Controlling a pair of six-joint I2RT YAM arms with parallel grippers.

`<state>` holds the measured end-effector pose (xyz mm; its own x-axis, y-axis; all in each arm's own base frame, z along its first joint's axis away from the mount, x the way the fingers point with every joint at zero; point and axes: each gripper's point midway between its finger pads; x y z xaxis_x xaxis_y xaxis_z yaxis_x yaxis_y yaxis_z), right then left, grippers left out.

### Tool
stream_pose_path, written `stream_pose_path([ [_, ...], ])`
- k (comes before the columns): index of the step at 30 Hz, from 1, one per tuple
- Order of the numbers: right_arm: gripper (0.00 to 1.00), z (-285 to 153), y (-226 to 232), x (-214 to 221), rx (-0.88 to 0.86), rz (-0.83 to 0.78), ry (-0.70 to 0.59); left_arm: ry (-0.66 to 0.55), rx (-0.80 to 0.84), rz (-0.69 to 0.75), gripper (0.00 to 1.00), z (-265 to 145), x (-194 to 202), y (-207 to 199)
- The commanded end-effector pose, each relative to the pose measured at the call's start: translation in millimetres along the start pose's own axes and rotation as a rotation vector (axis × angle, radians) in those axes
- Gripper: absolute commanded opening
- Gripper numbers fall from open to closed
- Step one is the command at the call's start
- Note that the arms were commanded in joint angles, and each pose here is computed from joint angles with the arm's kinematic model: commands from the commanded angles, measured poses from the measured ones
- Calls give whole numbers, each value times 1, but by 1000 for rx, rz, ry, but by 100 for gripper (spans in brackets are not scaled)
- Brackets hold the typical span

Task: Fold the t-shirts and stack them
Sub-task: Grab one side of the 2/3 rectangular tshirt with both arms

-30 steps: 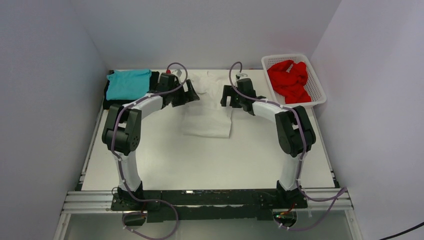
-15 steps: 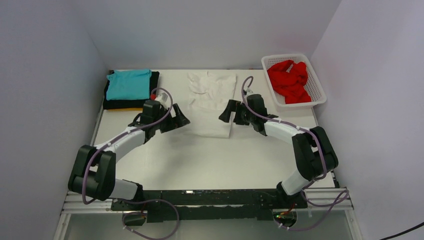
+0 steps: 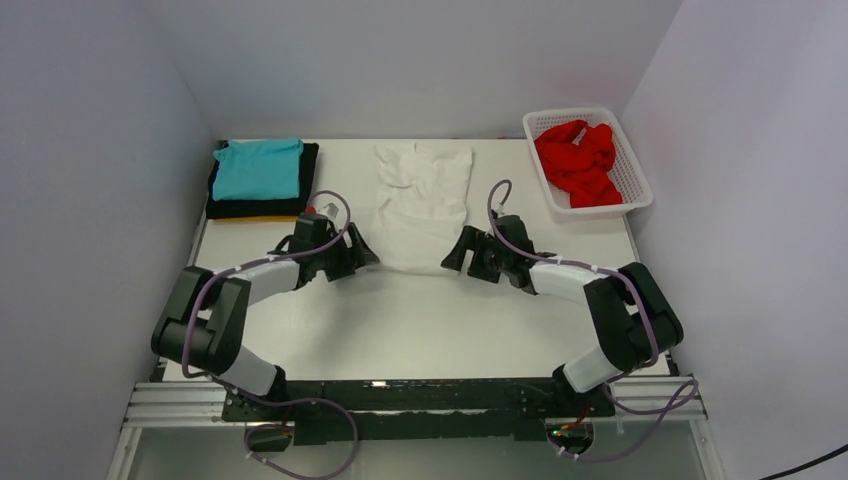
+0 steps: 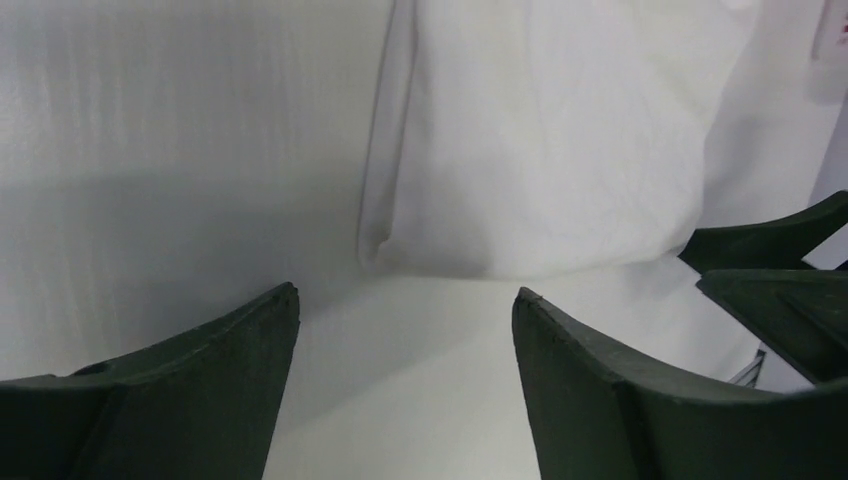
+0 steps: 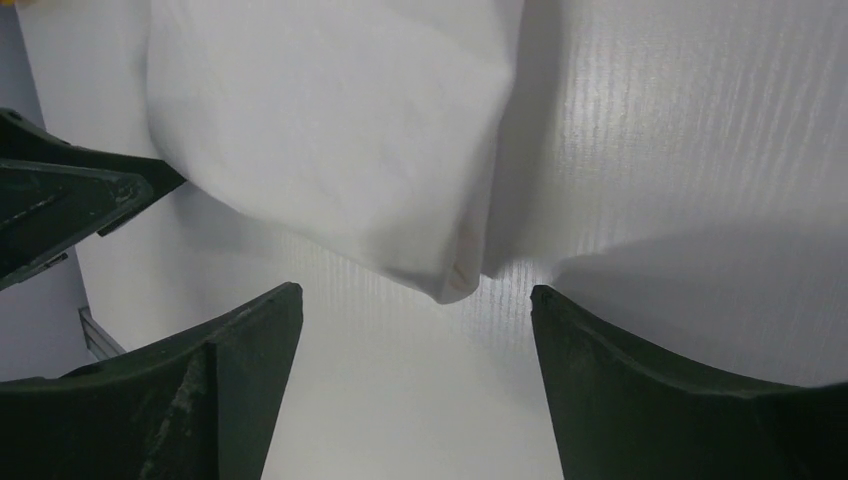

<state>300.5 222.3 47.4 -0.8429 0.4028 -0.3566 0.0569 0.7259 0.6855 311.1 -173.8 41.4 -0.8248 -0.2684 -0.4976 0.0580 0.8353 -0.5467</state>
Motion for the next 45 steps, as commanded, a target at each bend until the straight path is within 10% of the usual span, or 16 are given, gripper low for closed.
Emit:
stream_pose_path([
  [1, 83, 6, 1, -8, 12, 66, -48, -29, 39, -12, 77, 14, -18, -12],
  [9, 63, 17, -5, 11, 0, 108, 20, 37, 74, -46, 53, 27, 0, -11],
  [18, 35, 17, -16, 20, 32, 115, 46, 73, 62, -54, 0, 29, 14, -4],
  [25, 0, 17, -8, 23, -16, 101, 67, 78, 57, -40, 0, 27, 18, -5],
  [45, 0, -143, 79, 113, -304, -143, 492, -74, 133, 86, 0, -150, 69, -55],
])
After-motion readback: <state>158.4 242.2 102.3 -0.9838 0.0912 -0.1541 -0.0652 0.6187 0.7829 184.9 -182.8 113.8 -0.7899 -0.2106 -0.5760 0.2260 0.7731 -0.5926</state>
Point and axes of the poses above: each gripper's point midway between its finger pads, its own z axis out along the fingers, its own y axis along the line the jaws close on, x = y × z, and after that the axes turned 8 degrees about z, right-handed
